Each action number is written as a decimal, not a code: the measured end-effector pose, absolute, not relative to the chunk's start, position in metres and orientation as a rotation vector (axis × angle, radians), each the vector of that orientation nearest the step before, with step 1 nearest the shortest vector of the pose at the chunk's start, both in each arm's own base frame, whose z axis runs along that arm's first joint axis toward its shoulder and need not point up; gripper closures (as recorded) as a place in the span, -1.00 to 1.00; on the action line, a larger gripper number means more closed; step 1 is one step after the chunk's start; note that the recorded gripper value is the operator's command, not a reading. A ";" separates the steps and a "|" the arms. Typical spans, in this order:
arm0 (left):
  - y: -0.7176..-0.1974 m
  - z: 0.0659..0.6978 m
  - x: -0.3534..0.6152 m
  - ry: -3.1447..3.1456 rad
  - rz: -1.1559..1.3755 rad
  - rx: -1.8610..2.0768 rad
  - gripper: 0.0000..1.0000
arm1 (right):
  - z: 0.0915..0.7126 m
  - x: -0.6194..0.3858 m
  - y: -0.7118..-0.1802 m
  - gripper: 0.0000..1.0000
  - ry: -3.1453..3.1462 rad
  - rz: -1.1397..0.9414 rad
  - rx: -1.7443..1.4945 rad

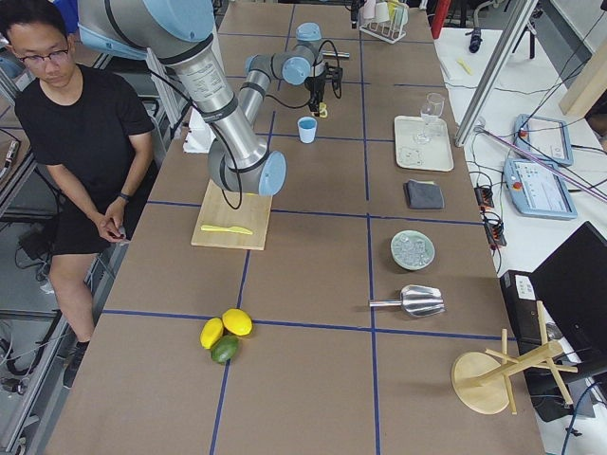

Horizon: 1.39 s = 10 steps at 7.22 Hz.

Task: Squeeze lemon into cup
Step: 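Lift the lemon slice with the right gripper and carry it over the blue cup, then open the right gripper to drop the lemon slice into the cup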

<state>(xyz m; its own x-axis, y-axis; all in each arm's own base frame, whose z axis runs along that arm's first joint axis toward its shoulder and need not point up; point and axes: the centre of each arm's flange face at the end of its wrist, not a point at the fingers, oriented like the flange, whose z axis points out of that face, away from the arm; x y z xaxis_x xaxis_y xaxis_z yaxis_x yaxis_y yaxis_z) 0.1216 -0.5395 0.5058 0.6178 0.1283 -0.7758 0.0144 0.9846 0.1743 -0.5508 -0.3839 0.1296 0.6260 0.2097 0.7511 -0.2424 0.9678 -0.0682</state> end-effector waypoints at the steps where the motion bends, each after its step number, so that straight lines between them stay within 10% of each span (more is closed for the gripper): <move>1: -0.541 0.510 0.122 0.907 0.069 0.176 -1.00 | 0.131 -0.555 -0.377 -0.08 -0.848 0.250 0.032; 4: -0.543 0.518 0.123 0.910 0.072 0.184 -1.00 | 0.131 -0.555 -0.355 -0.13 -0.803 0.225 -0.003; 7: -0.543 0.518 0.123 0.910 0.072 0.184 -1.00 | 0.134 -0.557 -0.349 -0.99 -0.783 0.219 -0.013; 10: -0.543 0.519 0.123 0.910 0.072 0.183 -1.00 | 0.135 -0.556 -0.348 -1.00 -0.785 0.218 -0.012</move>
